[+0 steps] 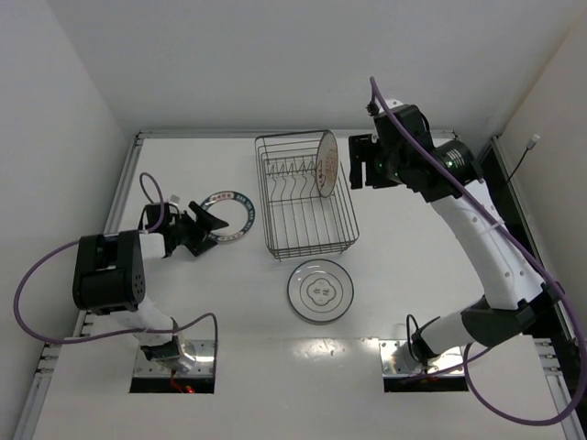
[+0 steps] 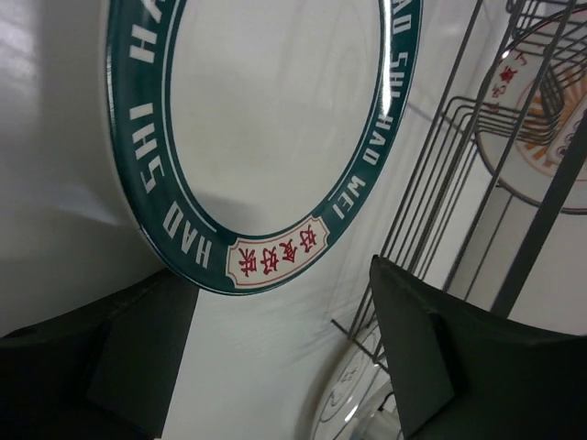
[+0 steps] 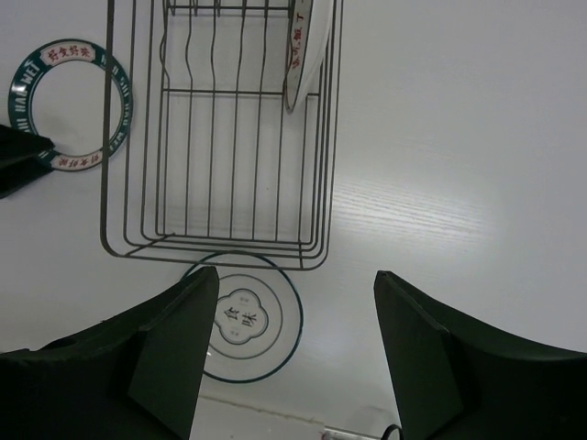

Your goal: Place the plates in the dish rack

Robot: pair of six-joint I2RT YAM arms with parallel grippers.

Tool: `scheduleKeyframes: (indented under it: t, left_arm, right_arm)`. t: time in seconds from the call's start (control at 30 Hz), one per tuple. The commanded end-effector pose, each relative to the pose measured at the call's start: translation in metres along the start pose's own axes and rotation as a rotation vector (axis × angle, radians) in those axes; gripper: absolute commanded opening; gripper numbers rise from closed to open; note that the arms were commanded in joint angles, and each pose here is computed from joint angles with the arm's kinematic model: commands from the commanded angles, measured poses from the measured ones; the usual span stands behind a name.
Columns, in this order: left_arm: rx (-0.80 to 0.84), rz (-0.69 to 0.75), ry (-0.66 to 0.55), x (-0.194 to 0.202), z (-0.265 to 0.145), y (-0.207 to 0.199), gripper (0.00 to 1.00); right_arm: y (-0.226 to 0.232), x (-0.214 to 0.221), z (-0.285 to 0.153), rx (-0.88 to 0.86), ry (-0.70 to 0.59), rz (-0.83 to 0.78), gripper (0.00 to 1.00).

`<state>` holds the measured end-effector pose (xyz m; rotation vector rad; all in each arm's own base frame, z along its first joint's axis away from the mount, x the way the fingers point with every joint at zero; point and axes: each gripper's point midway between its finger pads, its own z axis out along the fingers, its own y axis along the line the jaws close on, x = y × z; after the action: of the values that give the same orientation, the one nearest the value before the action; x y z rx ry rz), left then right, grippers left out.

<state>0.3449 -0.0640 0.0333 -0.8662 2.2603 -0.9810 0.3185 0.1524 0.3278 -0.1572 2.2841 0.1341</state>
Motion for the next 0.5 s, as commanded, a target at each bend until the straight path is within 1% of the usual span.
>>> scheduleKeyframes:
  t: [0.0,0.03,0.07,0.1,0.13,0.2,0.23,0.27,0.33,0.37,0.4,0.47]
  left_arm:
    - [-0.058,-0.021,-0.017,-0.011,0.014,0.023,0.73]
    - [-0.044,-0.023,0.001,-0.01,0.015,0.02,0.65]
    - [-0.038,-0.019,0.002,-0.013,0.015,0.022,0.61]
    - [-0.031,-0.021,0.012,-0.013,0.017,0.021,0.54]
    - [-0.019,-0.001,0.016,-0.017,0.015,0.019,0.39]
    - [0.004,0.004,0.034,-0.019,0.01,0.019,0.26]
    - [0.011,0.012,0.052,-0.015,0.009,0.019,0.21]
    - [0.025,0.016,0.058,-0.019,0.006,0.017,0.13]
    - [0.027,0.043,0.072,-0.019,0.0,0.018,0.05]
    - [0.033,0.062,0.05,-0.027,-0.006,0.014,0.0]
    - [0.039,0.073,0.06,-0.024,-0.009,0.012,0.0]
    - [0.051,0.104,0.031,-0.034,-0.019,0.007,0.0]
  right_arm:
    - [0.003,0.0,-0.016,-0.043,-0.026,0.045,0.66]
    - [0.006,0.001,-0.014,-0.06,-0.022,0.054,0.66]
    - [0.006,0.004,-0.012,-0.056,-0.011,0.051,0.66]
    - [0.006,0.004,-0.012,-0.056,-0.01,0.051,0.66]
    - [0.009,0.006,-0.01,-0.069,-0.005,0.051,0.66]
    - [0.013,0.008,-0.008,-0.091,0.002,0.06,0.66]
    - [0.014,0.005,-0.007,-0.094,-0.007,0.062,0.66]
    - [0.017,0.006,-0.008,-0.107,-0.003,0.062,0.66]
    - [0.02,0.006,-0.004,-0.117,0.001,0.061,0.66]
    - [0.023,0.008,0.0,-0.125,0.016,0.059,0.66]
    - [0.023,0.004,-0.003,-0.129,0.004,0.061,0.66]
    - [0.024,0.002,0.0,-0.129,0.005,0.061,0.66]
